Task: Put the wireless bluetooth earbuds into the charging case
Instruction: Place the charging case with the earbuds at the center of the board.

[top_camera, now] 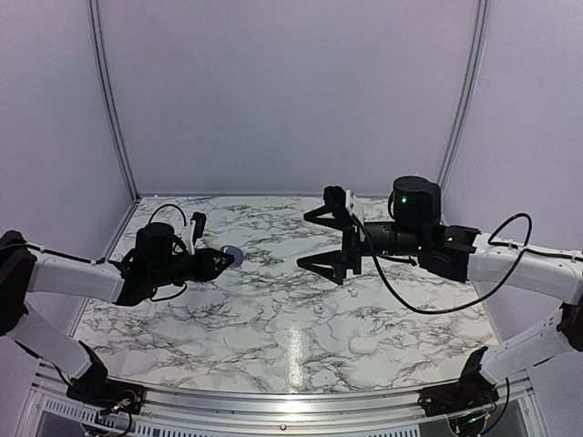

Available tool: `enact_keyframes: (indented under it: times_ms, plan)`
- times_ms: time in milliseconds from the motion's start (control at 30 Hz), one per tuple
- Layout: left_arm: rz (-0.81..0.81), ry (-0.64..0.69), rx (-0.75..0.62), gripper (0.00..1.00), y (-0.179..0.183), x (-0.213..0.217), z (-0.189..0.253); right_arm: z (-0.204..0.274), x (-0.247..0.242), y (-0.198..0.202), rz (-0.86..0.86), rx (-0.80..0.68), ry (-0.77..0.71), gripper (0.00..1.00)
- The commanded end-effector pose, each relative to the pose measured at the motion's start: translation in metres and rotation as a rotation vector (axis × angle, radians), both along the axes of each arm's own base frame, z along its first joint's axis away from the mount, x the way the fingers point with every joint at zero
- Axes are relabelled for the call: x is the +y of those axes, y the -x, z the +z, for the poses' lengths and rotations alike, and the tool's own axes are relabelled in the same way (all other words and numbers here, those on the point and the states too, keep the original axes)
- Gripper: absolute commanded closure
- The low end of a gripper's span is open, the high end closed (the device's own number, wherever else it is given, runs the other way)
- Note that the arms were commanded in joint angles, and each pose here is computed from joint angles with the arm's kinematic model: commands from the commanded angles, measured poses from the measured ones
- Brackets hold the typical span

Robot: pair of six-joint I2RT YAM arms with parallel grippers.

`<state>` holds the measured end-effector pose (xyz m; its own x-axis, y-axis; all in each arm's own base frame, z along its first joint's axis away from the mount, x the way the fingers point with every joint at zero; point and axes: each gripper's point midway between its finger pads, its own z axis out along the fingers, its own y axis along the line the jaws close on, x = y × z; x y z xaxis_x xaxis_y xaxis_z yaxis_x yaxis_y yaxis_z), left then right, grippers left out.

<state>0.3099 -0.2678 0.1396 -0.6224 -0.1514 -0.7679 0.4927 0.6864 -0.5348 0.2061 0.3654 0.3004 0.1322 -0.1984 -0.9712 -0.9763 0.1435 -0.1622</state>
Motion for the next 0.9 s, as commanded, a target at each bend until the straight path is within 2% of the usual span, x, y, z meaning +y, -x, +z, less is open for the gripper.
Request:
enact_keyframes:
  times_ms: [0,133,367,500,667,700,867]
  plan:
    - [-0.028,0.054,0.111,1.0,-0.01,-0.006,-0.011,-0.019,-0.017,-0.017,-0.07,0.157,0.024,0.01]
    - [-0.019,0.062,0.178,1.0,-0.025,-0.006,-0.027,-0.045,-0.031,-0.037,-0.182,0.242,0.085,0.02]
    - [0.002,0.062,0.271,1.0,-0.045,-0.006,-0.056,-0.096,-0.056,-0.047,-0.348,0.426,0.207,0.04]
    - [0.022,0.061,0.309,0.98,-0.051,-0.003,-0.069,-0.122,-0.067,-0.042,-0.415,0.557,0.265,0.07]
    - [0.044,0.069,0.374,0.97,-0.056,0.003,-0.087,-0.147,-0.087,-0.039,-0.523,0.64,0.33,0.09]
    - [0.048,0.067,0.383,0.96,-0.056,0.004,-0.089,-0.155,-0.091,-0.038,-0.549,0.666,0.356,0.09]
    - [0.089,0.036,0.422,0.79,-0.058,0.015,-0.1,-0.181,-0.112,-0.029,-0.648,0.767,0.428,0.09]
